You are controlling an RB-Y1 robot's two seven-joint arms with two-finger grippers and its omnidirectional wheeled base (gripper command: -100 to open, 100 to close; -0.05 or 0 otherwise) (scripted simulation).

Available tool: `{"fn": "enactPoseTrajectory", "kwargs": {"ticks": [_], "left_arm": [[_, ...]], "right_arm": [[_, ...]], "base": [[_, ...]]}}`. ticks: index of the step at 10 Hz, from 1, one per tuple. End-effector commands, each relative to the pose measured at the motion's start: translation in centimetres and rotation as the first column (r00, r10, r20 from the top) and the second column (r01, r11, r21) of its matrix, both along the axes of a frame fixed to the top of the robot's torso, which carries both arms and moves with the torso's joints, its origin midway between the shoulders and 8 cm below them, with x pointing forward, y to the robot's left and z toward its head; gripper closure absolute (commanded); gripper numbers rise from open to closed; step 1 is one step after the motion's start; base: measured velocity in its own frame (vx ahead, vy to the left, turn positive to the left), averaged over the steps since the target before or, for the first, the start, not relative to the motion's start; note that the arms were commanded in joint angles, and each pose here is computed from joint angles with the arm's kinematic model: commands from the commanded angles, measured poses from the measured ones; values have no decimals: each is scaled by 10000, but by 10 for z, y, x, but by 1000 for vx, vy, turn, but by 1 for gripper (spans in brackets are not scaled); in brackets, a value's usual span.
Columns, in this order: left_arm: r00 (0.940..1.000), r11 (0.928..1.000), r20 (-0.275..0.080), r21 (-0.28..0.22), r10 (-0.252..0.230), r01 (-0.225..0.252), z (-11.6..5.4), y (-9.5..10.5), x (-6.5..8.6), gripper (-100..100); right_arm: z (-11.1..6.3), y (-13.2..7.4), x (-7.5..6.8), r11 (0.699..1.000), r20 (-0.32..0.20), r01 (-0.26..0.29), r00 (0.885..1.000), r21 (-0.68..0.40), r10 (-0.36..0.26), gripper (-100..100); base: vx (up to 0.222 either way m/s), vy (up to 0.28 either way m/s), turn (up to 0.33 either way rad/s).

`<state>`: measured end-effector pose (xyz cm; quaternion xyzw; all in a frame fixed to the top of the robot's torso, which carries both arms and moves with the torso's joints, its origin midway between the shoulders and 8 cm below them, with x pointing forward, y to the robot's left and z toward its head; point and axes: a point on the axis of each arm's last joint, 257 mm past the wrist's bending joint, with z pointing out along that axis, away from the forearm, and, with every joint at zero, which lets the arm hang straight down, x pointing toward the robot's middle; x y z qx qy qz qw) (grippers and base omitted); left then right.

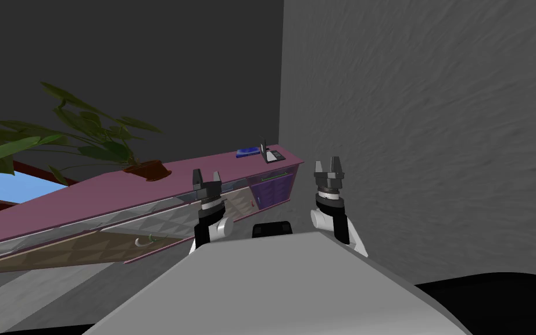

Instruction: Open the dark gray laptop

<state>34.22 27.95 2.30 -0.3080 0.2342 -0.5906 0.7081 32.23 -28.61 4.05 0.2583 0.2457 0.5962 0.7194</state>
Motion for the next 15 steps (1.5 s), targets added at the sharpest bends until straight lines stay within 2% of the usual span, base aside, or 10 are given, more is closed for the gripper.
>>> {"fn": "enactPoseTrajectory", "kwargs": {"ticks": [1,9,10,13,14,15], "left_arm": [[10000,10000,0,0,0,0,0,0,0,0],[10000,10000,4,1,0,0,0,0,0,0],[10000,10000,4,1,0,0,0,0,0,0],[10000,10000,-4,0,1,-1,0,0,0,0],[10000,10000,-4,1,1,-1,0,0,0,0],[10000,10000,-4,1,0,0,0,0,0,0]], "right_arm": [[0,0,0,10000,0,0,10000,0,0,0],[0,0,0,10000,4,0,10000,-1,0,0],[3,11,4,9982,27,-237,9997,-543,238,-100],[13,43,15,9784,286,-766,9961,-1921,836,-100],[13,45,16,9760,260,-730,9965,-2053,800,-100],[18,58,20,9633,426,-887,9938,-2534,1027,-100]], "base": [[0,0,0],[0,0,0],[2,-10,-12],[-17,-39,-21],[-19,-46,-7],[-23,-38,-21]]}}
